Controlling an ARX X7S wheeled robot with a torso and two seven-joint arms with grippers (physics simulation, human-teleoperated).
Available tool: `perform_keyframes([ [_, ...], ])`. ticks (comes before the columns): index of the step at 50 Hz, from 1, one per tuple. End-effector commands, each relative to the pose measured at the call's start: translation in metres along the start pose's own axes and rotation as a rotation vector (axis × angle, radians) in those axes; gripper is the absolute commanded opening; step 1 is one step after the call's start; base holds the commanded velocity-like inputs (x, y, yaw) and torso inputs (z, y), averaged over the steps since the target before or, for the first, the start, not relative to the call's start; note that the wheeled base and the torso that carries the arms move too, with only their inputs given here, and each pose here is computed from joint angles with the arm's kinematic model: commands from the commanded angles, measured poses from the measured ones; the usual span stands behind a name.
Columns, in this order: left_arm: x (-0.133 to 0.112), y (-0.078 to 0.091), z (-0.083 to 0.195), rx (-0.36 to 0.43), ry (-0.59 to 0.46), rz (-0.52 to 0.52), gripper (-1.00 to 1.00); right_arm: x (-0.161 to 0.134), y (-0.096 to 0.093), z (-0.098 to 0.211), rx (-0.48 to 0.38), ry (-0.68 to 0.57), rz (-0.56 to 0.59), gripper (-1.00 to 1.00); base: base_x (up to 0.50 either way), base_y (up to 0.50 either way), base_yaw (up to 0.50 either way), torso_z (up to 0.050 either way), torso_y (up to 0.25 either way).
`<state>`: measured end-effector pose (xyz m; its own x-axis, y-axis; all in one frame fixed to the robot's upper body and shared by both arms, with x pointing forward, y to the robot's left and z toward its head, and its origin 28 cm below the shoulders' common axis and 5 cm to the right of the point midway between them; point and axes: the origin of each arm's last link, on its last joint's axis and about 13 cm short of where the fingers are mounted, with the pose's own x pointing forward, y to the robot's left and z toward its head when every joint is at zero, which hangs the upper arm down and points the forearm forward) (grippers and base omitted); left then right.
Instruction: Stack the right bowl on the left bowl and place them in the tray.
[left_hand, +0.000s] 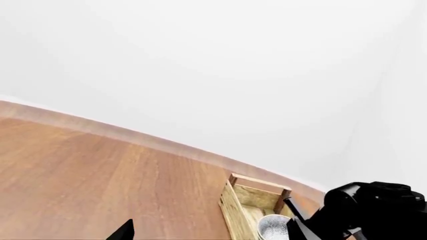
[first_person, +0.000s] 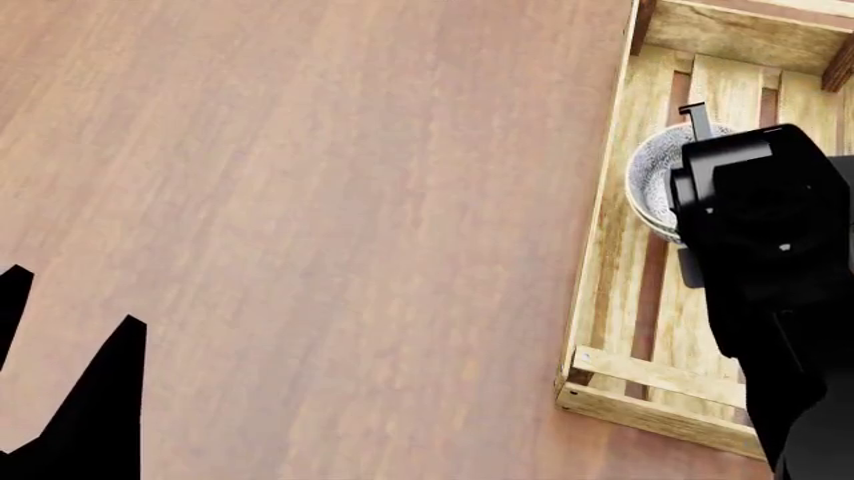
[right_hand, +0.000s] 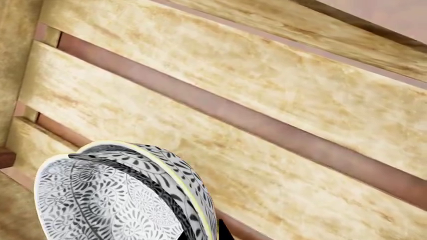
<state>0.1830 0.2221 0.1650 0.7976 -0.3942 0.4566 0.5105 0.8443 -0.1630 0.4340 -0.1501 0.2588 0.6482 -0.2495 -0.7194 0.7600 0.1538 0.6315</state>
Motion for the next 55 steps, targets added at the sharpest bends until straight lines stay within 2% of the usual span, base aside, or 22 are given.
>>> perform_keyframes([
  [1, 0.0, 0.0, 0.0, 0.0, 0.003, 0.002, 1.0, 0.002, -0.002, 0.003, -0.015, -0.024, 0.006, -1.0, 0.0, 0.0, 0.0, 0.0, 0.0],
  [30, 0.0, 0.003, -0.005, -0.001, 0.006, 0.003, 1.0, 0.014, -0.014, -0.002, -0.049, -0.05, -0.038, -1.0, 0.0, 0.0, 0.0, 0.0, 0.0],
  [31, 0.0, 0.003, -0.005, -0.001, 0.006, 0.004, 1.0, 0.014, -0.014, -0.003, -0.048, -0.052, -0.028, 1.0, 0.0, 0.0, 0.0, 0.0, 0.0],
  [55, 0.0, 0.002, -0.004, -0.002, 0.006, 0.001, 1.0, 0.018, -0.017, -0.001, -0.043, -0.064, -0.052, 1.0, 0.0, 0.0, 0.0, 0.0, 0.0],
])
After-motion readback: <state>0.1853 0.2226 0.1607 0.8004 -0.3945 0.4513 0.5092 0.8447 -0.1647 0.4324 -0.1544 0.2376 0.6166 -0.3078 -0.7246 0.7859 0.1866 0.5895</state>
